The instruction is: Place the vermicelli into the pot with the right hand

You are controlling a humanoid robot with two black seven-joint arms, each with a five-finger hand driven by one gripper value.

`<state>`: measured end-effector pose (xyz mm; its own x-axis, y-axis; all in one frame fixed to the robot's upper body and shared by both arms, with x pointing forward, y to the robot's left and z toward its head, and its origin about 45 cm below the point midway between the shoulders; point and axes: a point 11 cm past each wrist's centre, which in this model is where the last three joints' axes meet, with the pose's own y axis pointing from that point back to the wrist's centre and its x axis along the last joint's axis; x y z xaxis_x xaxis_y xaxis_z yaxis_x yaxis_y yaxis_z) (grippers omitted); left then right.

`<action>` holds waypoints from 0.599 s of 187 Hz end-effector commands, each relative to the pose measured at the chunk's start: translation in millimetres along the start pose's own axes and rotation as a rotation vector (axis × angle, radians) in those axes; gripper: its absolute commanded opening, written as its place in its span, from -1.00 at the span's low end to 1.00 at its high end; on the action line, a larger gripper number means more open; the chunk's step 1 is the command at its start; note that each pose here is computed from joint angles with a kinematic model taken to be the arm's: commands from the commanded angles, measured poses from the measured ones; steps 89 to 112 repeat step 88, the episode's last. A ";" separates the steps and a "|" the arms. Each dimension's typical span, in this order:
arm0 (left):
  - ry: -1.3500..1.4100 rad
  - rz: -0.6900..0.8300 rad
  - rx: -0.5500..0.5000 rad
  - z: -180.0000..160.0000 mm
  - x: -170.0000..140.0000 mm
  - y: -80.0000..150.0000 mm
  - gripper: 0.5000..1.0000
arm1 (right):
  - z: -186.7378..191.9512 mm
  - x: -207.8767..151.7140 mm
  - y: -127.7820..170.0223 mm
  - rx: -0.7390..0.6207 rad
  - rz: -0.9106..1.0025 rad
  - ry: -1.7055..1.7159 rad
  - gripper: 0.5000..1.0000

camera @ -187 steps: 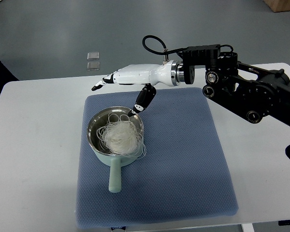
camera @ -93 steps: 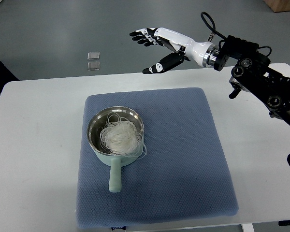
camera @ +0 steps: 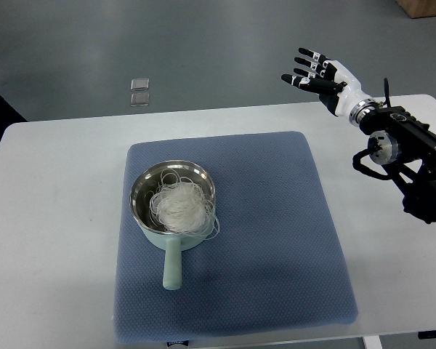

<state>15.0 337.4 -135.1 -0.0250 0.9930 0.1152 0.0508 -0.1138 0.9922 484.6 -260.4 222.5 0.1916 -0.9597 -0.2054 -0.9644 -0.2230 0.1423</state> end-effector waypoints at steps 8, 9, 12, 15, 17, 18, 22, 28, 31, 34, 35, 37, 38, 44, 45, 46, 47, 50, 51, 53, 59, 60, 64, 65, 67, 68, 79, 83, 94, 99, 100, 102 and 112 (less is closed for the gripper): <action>0.000 0.000 0.001 -0.1 0.0 0.0 1.00 | 10.9 4.0 3.8 -0.005 0.025 -0.100 0.60; 0.000 0.000 0.001 -0.1 0.0 0.0 1.00 | 11.5 4.3 4.1 -0.005 0.026 -0.100 0.64; 0.000 0.000 0.001 -0.1 0.0 0.0 1.00 | 13.1 3.6 4.5 -0.007 0.025 -0.102 0.68; 0.000 0.000 0.001 -0.1 0.0 0.0 1.00 | 15.0 2.6 4.7 -0.009 0.022 -0.105 0.69; 0.000 0.000 0.001 -0.1 0.0 0.0 1.00 | 16.5 3.1 5.3 -0.011 0.024 -0.106 0.69; 0.000 0.000 0.001 -0.1 0.0 0.0 1.00 | 16.6 3.1 5.3 -0.011 0.024 -0.106 0.69; 0.000 0.000 0.001 -0.1 0.0 0.0 1.00 | 19.9 3.5 6.4 -0.017 0.025 -0.108 0.69; 0.000 0.000 0.001 -0.1 0.0 0.0 1.00 | 22.0 2.7 7.0 -0.015 0.024 -0.111 0.70; 0.000 0.000 0.001 -0.1 0.0 0.0 1.00 | 23.8 1.9 7.3 -0.016 0.023 -0.114 0.70; 0.000 0.000 -0.001 0.1 0.0 0.0 1.00 | 25.0 1.2 7.4 -0.017 0.022 -0.114 0.70; 0.000 0.000 0.001 -0.1 0.0 0.0 1.00 | 24.8 1.2 7.4 -0.015 0.023 -0.114 0.70; 0.000 0.000 0.001 -0.1 0.0 0.0 1.00 | 25.7 0.8 7.6 -0.015 0.022 -0.116 0.70; 0.000 0.000 0.001 -0.1 0.0 0.0 1.00 | 25.7 0.8 7.6 -0.015 0.022 -0.116 0.70; 0.000 0.000 0.002 -1.0 0.0 -0.1 1.00 | 25.7 0.8 7.6 -0.015 0.022 -0.116 0.70; 0.000 0.000 0.002 -1.0 0.0 -0.1 1.00 | 25.7 0.6 7.6 -0.015 0.021 -0.116 0.70; 0.000 0.000 0.002 -1.0 0.0 -0.1 1.00 | 25.7 0.6 7.6 -0.015 0.021 -0.116 0.70; 0.000 0.000 0.002 -1.0 0.0 -0.1 1.00 | 26.4 0.9 7.9 -0.017 0.021 -0.116 0.70; 0.000 0.000 0.002 -1.0 0.0 -0.1 1.00 | 26.4 0.9 7.9 -0.017 0.021 -0.116 0.70; 0.000 0.000 0.002 -1.0 0.0 -0.1 1.00 | 27.2 1.2 8.2 -0.018 0.022 -0.117 0.70; 0.000 0.000 0.004 -1.9 0.1 -0.2 1.00 | 27.2 1.2 8.2 -0.018 0.022 -0.117 0.70; 0.000 0.000 0.002 -1.7 0.1 -0.2 1.00 | 27.9 1.4 8.5 -0.019 0.023 -0.117 0.70; 0.000 0.000 0.002 -1.7 0.1 -0.2 1.00 | 27.9 1.3 8.5 -0.019 0.021 -0.117 0.70; 0.000 0.000 0.004 -1.9 0.1 -0.2 1.00 | 28.4 0.9 8.8 -0.020 0.019 -0.118 0.70; 0.000 0.000 0.004 -1.9 0.1 -0.2 1.00 | 28.4 0.9 8.8 -0.020 0.019 -0.118 0.70; 0.001 0.000 0.005 -2.8 0.1 -0.3 1.00 | 28.5 0.2 8.8 -0.020 0.017 -0.117 0.70; 0.001 0.000 0.005 -2.8 0.1 -0.3 1.00 | 28.2 -0.2 8.7 -0.019 0.016 -0.118 0.70; 0.001 0.000 0.007 -3.7 0.1 -0.4 1.00 | 27.8 -2.2 8.6 -0.018 0.008 -0.118 0.70; 0.001 0.000 0.007 -3.7 0.1 -0.4 1.00 | 27.5 -2.0 8.6 -0.017 0.009 -0.119 0.70; 0.001 0.000 0.007 -3.7 0.1 -0.4 1.00 | 28.1 -1.5 8.9 -0.017 0.011 -0.119 0.70; 0.001 0.000 0.007 -3.7 0.1 -0.4 1.00 | 28.1 -1.5 8.9 -0.017 0.011 -0.119 0.70; 0.001 0.000 0.007 -3.7 0.1 -0.4 1.00 | 28.1 -1.5 8.9 -0.017 0.011 -0.119 0.70; 0.001 0.000 0.007 -3.7 0.1 -0.4 1.00 | 28.1 -1.5 8.9 -0.017 0.011 -0.119 0.70; 0.001 0.000 0.007 -3.7 0.1 -0.4 1.00 | 28.1 -1.5 8.9 -0.017 0.011 -0.119 0.70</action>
